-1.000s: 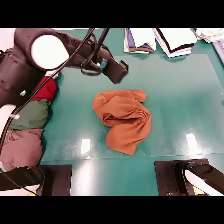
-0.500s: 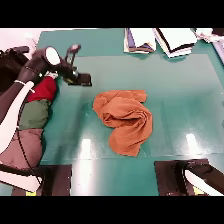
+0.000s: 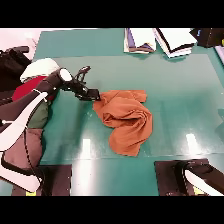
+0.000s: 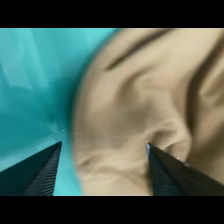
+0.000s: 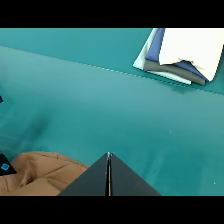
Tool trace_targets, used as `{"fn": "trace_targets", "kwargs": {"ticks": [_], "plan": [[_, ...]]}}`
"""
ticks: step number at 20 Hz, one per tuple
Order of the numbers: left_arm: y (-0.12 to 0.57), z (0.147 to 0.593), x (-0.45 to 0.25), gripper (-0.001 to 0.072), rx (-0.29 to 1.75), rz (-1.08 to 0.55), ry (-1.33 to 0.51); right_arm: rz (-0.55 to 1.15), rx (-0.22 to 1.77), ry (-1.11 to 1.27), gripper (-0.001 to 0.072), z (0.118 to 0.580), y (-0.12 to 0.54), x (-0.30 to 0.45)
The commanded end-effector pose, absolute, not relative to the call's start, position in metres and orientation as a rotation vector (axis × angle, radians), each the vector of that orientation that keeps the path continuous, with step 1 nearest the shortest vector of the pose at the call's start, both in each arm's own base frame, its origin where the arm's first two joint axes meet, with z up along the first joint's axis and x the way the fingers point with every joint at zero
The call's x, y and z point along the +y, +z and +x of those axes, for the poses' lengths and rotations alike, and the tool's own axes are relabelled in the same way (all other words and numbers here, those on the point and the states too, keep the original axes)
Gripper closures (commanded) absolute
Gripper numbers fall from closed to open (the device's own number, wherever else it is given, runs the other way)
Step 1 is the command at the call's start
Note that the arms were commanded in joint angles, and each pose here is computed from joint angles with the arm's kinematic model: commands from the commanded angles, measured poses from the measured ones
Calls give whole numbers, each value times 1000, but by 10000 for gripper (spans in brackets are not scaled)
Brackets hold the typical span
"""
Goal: Fold the shirts.
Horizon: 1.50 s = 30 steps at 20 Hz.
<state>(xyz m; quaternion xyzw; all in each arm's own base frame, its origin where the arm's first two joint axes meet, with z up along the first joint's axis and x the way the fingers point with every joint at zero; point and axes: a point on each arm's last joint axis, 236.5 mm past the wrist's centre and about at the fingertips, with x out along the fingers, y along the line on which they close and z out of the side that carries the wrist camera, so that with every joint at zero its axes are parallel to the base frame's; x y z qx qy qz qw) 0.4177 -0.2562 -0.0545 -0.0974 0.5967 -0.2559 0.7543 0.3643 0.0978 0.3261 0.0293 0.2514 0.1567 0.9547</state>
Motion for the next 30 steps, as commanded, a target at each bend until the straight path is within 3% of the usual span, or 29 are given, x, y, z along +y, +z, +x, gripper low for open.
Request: {"fn": "trace_targets", "kwargs": {"ticks": [1,3,5,6,7,11,15,16,17,18,22,27,29,30], "plan": [[-56,414,-277,91,1280,-216,-578,61,523,319,695,364,322,98],[-59,411,-278,107,1299,-226,-569,60,534,319,695,362,320,98],[-58,411,-278,381,1300,-234,-562,56,560,321,695,359,315,98],[-59,411,-277,590,1299,-231,-562,54,573,322,695,357,312,98],[-58,413,-276,682,1297,-235,-559,51,586,322,695,356,310,98],[-26,435,-239,685,1257,-193,-522,33,716,318,695,341,274,94],[52,466,-176,684,1056,-158,-432,69,1044,290,693,306,145,91],[67,467,-165,684,1020,-152,-418,81,1124,285,642,295,109,91],[77,468,-157,684,998,-141,-404,95,1196,274,327,285,72,90],[84,468,-150,684,982,-128,-391,140,1250,279,164,277,40,96],[82,464,-146,684,999,-103,-384,349,1383,417,166,263,-38,153],[79,460,-146,684,1015,-99,-385,332,1456,511,169,276,-77,194],[79,460,-146,683,1015,-99,-385,311,1486,559,195,279,-82,211],[79,460,-146,684,1016,-99,-385,287,1490,583,289,281,-84,219]]}}
